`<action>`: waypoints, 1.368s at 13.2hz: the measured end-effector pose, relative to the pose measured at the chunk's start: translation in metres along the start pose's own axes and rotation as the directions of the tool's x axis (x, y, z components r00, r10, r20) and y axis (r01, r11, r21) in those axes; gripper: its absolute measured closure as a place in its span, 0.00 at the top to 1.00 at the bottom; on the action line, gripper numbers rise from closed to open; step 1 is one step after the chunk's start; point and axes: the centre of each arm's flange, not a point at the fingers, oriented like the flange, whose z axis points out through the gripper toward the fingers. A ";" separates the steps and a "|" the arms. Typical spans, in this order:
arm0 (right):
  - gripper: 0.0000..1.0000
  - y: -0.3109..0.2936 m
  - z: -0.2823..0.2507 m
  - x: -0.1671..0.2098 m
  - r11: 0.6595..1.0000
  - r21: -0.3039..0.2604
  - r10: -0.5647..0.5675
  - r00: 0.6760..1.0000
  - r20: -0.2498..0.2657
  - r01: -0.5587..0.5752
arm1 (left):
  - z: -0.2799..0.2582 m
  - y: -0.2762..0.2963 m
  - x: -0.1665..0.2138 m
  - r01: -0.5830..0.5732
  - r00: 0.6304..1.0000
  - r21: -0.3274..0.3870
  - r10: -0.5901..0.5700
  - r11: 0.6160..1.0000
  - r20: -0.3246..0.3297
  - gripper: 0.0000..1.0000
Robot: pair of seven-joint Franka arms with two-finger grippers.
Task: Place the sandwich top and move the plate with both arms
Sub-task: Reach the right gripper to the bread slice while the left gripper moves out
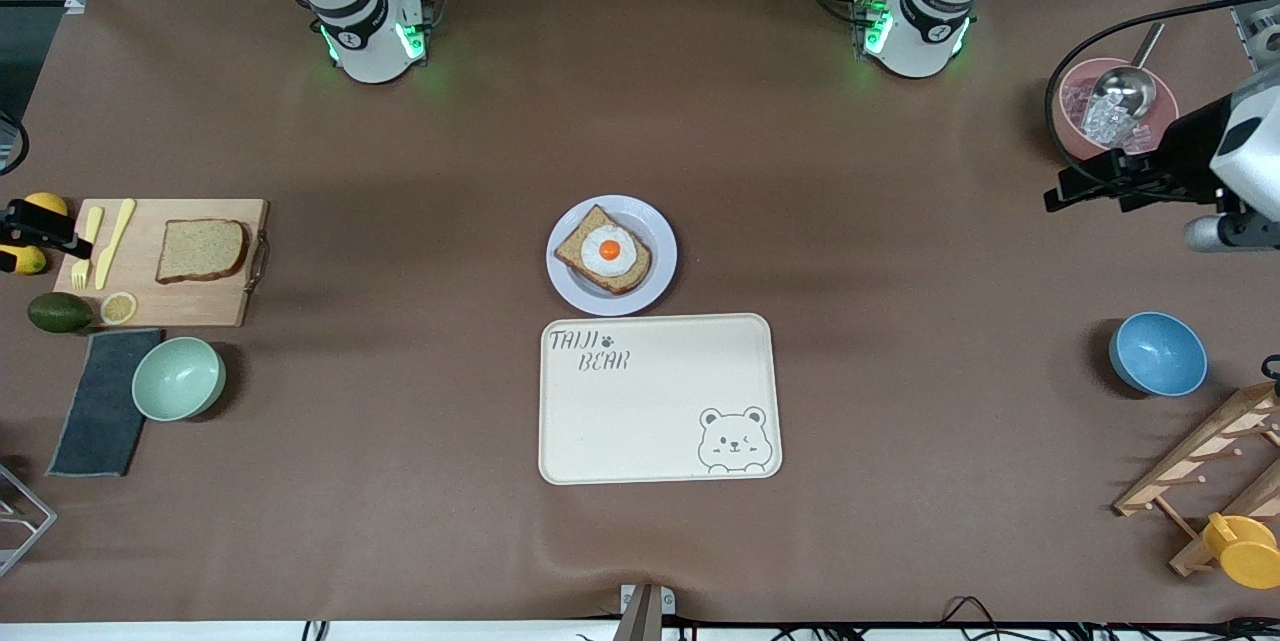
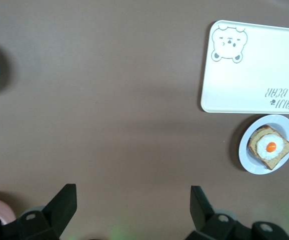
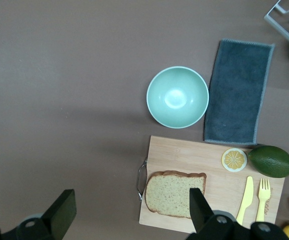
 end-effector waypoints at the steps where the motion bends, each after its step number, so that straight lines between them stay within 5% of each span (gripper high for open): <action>1: 1.00 0.013 0.010 -0.003 1.000 0.019 -0.012 1.000 0.002 0.012 | 0.006 0.009 0.002 -0.012 1.000 -0.016 0.012 1.000 0.003 1.00; 7: 1.00 0.075 0.076 -0.013 0.996 0.061 -0.062 0.998 0.021 0.060 | 0.064 0.062 0.010 -0.094 0.996 -0.038 0.094 0.995 0.007 1.00; 18: 0.93 0.138 0.177 -0.053 0.983 0.146 -0.114 0.993 0.041 0.107 | 0.093 0.070 0.027 -0.056 0.998 -0.176 0.063 0.983 0.032 1.00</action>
